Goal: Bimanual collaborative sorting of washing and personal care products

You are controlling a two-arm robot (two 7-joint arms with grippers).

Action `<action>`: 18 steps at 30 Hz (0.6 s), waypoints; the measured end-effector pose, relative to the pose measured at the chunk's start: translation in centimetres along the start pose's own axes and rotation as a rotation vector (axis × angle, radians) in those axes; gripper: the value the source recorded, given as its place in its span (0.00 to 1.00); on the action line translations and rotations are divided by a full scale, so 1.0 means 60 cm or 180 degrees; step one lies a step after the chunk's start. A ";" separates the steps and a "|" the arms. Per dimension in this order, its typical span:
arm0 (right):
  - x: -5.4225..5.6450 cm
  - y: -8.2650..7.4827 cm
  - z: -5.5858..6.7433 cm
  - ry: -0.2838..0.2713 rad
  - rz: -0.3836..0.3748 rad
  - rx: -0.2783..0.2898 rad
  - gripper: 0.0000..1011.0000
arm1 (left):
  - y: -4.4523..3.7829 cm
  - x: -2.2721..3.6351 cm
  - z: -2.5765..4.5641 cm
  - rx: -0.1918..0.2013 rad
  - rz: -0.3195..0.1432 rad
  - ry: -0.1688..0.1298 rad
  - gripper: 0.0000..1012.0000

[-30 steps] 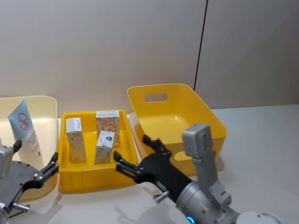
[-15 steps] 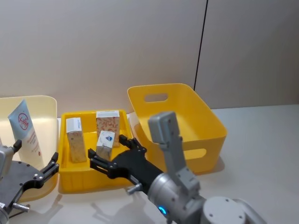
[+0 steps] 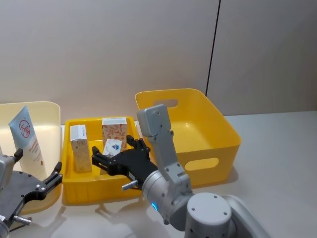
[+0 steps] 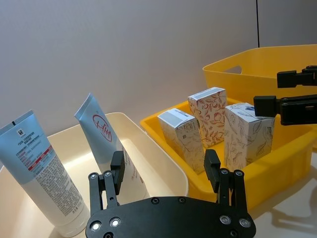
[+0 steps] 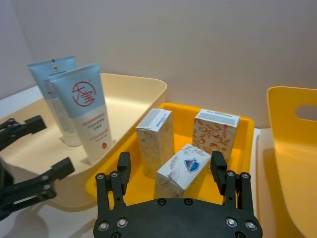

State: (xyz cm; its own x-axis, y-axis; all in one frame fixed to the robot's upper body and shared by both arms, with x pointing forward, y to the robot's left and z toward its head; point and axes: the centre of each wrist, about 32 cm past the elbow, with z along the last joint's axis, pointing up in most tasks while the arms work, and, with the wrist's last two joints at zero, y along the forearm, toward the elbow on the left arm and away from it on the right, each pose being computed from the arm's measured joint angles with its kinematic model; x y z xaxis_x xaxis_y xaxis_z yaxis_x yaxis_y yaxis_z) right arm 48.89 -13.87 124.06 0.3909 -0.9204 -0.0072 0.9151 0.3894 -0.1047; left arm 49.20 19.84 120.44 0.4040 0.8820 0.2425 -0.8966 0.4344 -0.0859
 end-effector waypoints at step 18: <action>0.019 0.019 0.023 -0.0047 -0.0277 -0.0264 0.99 | 0.000 0.0000 0.000 0.0000 0.0000 0.0000 0.99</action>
State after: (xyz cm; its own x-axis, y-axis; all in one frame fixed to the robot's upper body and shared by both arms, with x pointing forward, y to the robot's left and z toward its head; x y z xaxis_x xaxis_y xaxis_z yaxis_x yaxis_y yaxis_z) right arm 50.53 -14.41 125.31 0.3121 -0.9498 0.0200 0.9346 0.3032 -0.1862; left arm 49.20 19.84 120.44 0.4041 0.8820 0.2425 -0.8966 0.4344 -0.0859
